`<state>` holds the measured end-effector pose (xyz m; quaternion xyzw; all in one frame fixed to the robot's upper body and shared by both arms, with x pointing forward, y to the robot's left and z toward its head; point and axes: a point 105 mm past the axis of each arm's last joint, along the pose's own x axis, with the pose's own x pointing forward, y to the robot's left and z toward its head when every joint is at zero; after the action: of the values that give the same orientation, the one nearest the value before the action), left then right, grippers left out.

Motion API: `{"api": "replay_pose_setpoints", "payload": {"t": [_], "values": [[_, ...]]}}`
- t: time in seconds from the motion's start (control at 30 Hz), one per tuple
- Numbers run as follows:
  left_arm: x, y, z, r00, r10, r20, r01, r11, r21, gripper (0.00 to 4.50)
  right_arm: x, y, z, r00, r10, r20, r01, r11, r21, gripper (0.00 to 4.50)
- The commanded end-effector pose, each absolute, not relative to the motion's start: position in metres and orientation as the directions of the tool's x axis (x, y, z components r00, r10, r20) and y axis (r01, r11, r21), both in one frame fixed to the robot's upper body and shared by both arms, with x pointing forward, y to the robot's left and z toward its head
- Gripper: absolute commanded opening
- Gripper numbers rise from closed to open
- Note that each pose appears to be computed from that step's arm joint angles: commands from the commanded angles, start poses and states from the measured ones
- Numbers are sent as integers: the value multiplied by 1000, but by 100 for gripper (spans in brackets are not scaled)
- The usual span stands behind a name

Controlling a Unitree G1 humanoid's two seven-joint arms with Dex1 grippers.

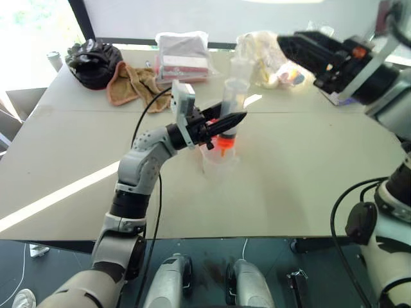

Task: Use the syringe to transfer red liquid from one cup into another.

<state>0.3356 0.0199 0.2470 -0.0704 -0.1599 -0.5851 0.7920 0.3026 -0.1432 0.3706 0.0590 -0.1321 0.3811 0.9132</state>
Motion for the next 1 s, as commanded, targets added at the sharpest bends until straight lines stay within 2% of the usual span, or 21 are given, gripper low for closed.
{"api": "replay_pose_setpoints", "payload": {"t": [0.03,0.2,0.5,0.63,1.0], "values": [[328,17,252,234,-907,351,938,306,165,140,278,-129,388,596,727,340,-766,642,-31,295],[331,16,250,241,-904,354,930,319,181,140,268,-115,377,565,770,297,-802,597,-21,295],[334,15,249,244,-902,355,925,327,193,140,295,-105,337,684,712,159,-725,687,45,295],[334,15,248,247,-902,355,924,330,196,140,303,-107,338,714,682,156,-696,715,59,295],[333,13,245,247,-904,349,924,328,197,140,303,-109,352,704,683,194,-704,707,67,295]]}}
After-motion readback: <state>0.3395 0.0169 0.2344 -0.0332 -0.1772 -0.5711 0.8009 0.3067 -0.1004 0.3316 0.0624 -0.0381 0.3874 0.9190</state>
